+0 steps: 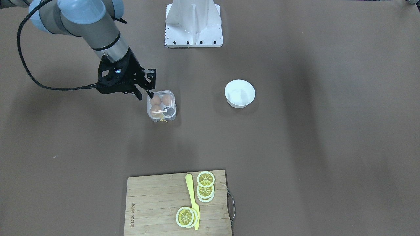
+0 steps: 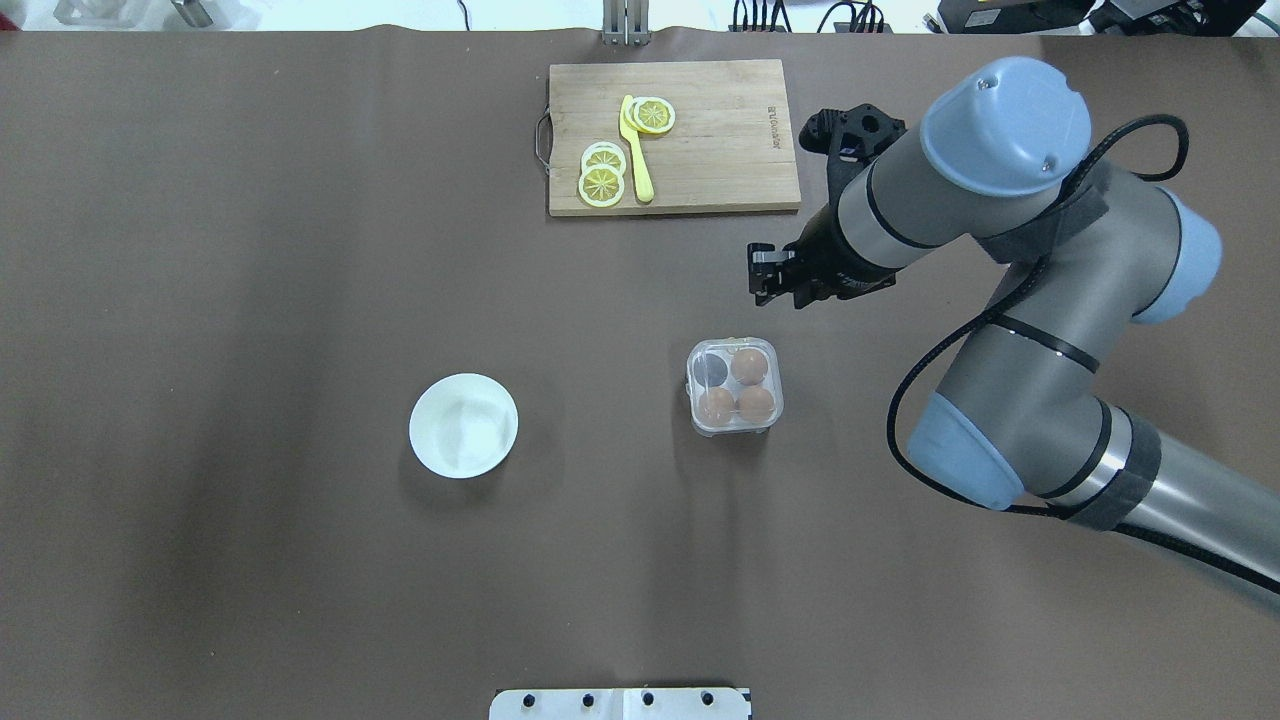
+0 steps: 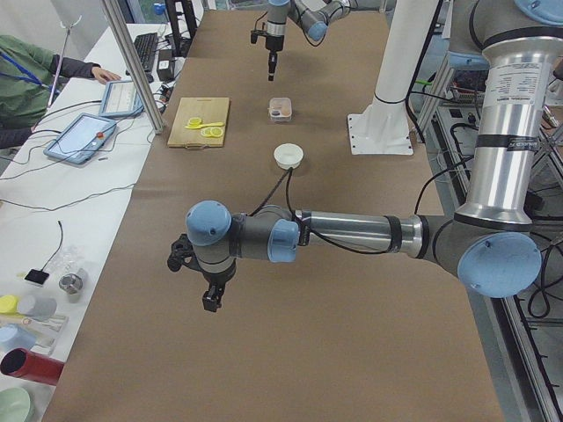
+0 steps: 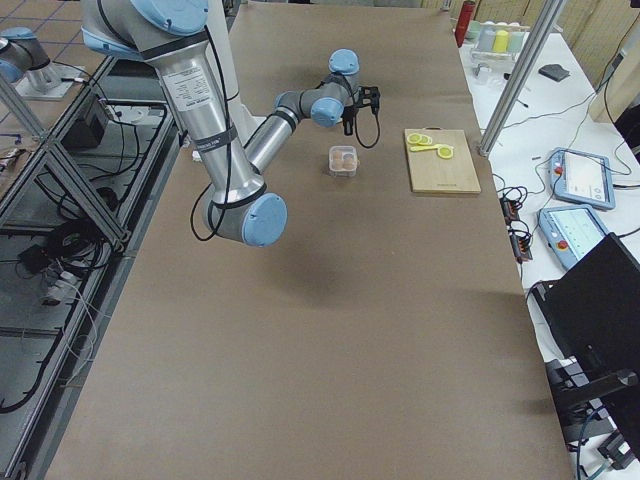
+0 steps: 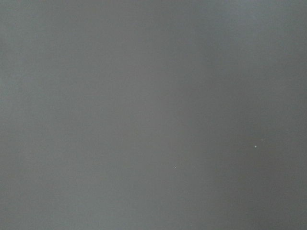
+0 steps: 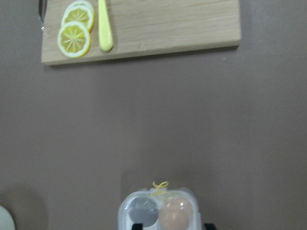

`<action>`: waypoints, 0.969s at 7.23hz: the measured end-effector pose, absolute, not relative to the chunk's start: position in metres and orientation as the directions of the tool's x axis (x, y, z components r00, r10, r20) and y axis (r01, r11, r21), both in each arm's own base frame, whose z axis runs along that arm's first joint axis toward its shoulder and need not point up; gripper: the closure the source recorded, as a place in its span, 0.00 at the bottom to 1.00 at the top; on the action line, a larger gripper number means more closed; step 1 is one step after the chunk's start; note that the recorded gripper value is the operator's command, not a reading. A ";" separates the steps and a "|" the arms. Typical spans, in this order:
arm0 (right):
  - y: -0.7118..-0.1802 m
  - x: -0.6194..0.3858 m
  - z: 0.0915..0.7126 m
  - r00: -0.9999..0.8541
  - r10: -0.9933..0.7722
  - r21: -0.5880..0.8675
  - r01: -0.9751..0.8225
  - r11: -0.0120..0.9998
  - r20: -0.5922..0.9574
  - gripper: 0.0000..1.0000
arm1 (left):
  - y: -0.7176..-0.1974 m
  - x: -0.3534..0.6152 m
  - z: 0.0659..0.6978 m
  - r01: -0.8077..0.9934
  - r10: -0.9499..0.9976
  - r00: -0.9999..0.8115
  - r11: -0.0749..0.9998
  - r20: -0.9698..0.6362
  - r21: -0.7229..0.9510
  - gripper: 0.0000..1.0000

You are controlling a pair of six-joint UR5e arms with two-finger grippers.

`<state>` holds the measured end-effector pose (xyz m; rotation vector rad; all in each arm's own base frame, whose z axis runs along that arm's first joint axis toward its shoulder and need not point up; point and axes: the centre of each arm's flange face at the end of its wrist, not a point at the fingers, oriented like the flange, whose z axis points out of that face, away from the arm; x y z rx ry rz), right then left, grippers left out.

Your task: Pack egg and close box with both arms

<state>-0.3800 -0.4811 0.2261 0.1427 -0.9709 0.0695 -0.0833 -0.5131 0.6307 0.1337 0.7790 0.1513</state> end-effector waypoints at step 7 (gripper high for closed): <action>-0.639 -0.101 0.422 0.741 -0.123 0.135 0.044 0.990 0.660 0.00 | -0.464 -0.099 0.601 0.088 -0.069 0.740 0.996 -0.669 -0.006 0.02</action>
